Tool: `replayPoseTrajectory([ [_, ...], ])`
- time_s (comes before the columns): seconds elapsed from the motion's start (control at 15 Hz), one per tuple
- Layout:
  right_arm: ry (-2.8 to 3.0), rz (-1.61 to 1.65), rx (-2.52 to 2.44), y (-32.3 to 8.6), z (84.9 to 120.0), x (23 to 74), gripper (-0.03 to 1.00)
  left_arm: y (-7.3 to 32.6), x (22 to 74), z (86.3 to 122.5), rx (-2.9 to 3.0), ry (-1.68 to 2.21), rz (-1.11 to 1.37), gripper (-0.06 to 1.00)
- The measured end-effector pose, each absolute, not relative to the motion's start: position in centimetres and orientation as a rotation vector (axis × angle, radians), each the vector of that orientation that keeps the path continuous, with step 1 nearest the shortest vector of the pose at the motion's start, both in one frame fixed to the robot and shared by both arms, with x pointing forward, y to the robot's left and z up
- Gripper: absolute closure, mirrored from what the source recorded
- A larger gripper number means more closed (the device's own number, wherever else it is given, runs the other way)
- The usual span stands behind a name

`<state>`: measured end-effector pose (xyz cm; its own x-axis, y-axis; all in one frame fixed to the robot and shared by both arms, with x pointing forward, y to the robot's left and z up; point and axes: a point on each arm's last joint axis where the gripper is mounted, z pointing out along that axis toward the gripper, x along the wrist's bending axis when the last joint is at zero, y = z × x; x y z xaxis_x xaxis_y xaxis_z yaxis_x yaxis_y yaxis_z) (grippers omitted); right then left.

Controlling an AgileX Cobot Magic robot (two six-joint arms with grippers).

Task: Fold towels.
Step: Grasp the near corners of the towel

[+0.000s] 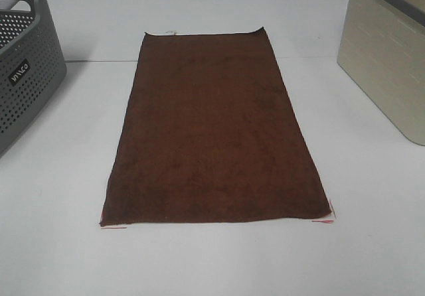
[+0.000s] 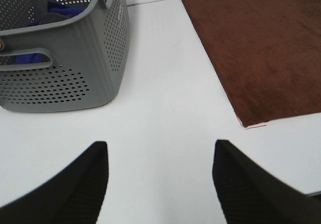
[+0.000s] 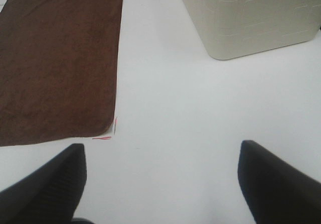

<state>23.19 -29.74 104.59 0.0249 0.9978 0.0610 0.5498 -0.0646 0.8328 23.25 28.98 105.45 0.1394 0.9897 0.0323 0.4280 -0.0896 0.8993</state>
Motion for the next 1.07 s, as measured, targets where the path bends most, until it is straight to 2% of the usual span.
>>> replayPoseTrajectory([
  [1.07,1.588,0.919,1.683,-29.74,104.59,23.19,0.19,28.98,23.25,105.45,1.639,1.395,0.911,0.36],
])
